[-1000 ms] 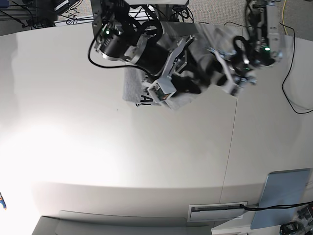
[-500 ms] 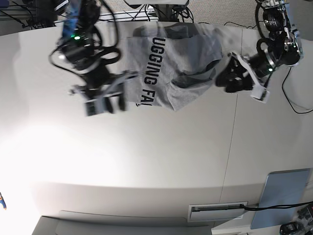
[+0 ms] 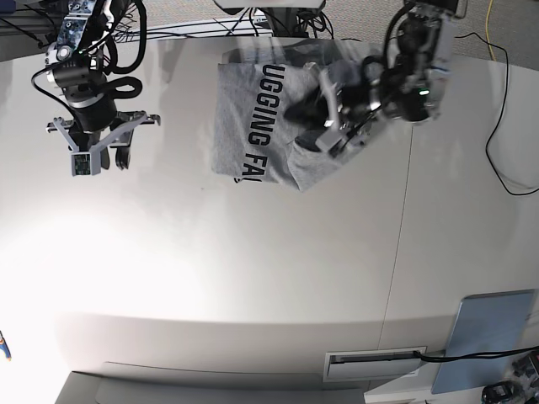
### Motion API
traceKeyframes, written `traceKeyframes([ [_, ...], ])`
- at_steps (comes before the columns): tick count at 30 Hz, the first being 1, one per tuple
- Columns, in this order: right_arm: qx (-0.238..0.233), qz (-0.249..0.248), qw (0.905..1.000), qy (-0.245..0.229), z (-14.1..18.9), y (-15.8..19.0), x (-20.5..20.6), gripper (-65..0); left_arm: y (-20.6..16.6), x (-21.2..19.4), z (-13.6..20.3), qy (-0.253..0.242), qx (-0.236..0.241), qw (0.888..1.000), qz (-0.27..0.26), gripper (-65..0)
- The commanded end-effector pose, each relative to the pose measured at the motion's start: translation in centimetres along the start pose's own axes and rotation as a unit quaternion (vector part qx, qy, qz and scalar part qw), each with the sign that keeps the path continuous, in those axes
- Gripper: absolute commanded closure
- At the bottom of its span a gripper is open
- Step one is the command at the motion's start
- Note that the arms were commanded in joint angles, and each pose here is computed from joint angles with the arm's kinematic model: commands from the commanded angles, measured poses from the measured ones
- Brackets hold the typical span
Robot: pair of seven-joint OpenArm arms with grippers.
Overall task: Fold the T-shirt properly
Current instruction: 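Flip the folded bundle over with both grippers, printed side up, then set the bundle down and open both grippers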
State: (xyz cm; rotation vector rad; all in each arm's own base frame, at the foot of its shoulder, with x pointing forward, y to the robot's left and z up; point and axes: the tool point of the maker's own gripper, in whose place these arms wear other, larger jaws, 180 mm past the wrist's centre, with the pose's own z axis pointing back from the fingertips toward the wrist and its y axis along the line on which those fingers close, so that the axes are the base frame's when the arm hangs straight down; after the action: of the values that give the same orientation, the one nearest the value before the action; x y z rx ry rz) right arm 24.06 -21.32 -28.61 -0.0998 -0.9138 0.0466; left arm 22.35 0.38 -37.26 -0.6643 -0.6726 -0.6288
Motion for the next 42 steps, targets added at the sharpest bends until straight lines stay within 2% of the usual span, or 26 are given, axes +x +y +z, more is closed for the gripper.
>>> traceKeyframes([
  [1,0.0,0.003,0.9999,-0.016,0.3,-0.1,0.9,-18.9,0.7,1.4,-0.1,-0.019,0.017,1.0,-0.014,0.0],
  [3,0.0,0.003,0.9999,-0.012,0.3,-0.1,0.6,-18.9,3.5,2.2,0.0,-0.021,0.085,0.996,-0.024,0.0],
  [6,0.0,0.004,0.9999,-0.01,0.4,-0.1,0.5,-18.9,9.1,4.6,2.5,-0.059,0.205,0.977,0.001,0.0],
  [8,0.0,0.003,0.9999,-0.011,0.4,-0.1,0.5,-18.9,12.0,5.6,4.8,-0.079,0.252,0.964,0.025,0.0],
  [9,0.001,0.003,0.9999,-0.011,0.4,-0.1,0.6,-18.9,13.0,5.7,5.8,-0.084,0.262,0.961,0.036,0.0],
  [10,0.006,-0.001,0.9999,-0.015,0.4,0.1,0.7,-18.9,13.3,5.5,6.4,-0.083,0.256,0.962,0.049,0.0],
  [11,0.016,-0.007,0.9997,-0.018,0.4,0.5,0.8,-18.9,13.0,5.2,6.6,-0.078,0.233,0.968,0.058,0.0],
  [14,0.055,-0.018,0.9978,-0.034,0.3,2.1,1.4,-18.3,9.6,3.2,6.4,-0.05,0.122,0.989,0.066,0.0],
  [16,0.08,-0.005,0.9955,-0.049,0.0,3.6,1.7,-12.7,6.7,1.7,6.2,-0.039,0.05,0.996,0.069,0.0],
  [18,0.109,0.007,0.9928,-0.05,-0.6,5.3,1.3,-3.0,4.3,0.3,6.3,-0.029,0.002,0.997,0.073,0.0],
  [19,0.117,0.017,0.992,-0.043,-1.1,5.9,0.9,0.0,3.2,-0.4,6.4,-0.022,-0.014,0.997,0.074,0.0],
  [25,0.152,0.056,0.9867,-0.011,-4.3,9.6,-0.5,0.0,-1.1,-2.8,7.5,0.0,-0.042,0.997,0.07,0.0],
  [28,0.168,0.073,0.983,0.006,-5.7,11.3,-1.3,0.0,-2.7,-5.6,7.7,0.046,-0.059,0.995,0.069,0.0],
  [32,0.186,0.088,0.9783,0.026,-7.2,12.9,-2.4,0.0,-2.8,-8.3,7.6,0.07,-0.052,0.991,0.1,0.0],
  [37,0.195,0.096,0.9753,0.038,-7.3,13.7,-3.0,0.0,1.7,-10.6,6.7,0.075,0.038,0.992,0.094,0.0],
  [42,0.183,0.112,0.9724,0.092,-7.2,13.0,-5.0,0.0,7.8,-12.1,6.3,0.093,0.147,0.98,0.095,0.0],
])
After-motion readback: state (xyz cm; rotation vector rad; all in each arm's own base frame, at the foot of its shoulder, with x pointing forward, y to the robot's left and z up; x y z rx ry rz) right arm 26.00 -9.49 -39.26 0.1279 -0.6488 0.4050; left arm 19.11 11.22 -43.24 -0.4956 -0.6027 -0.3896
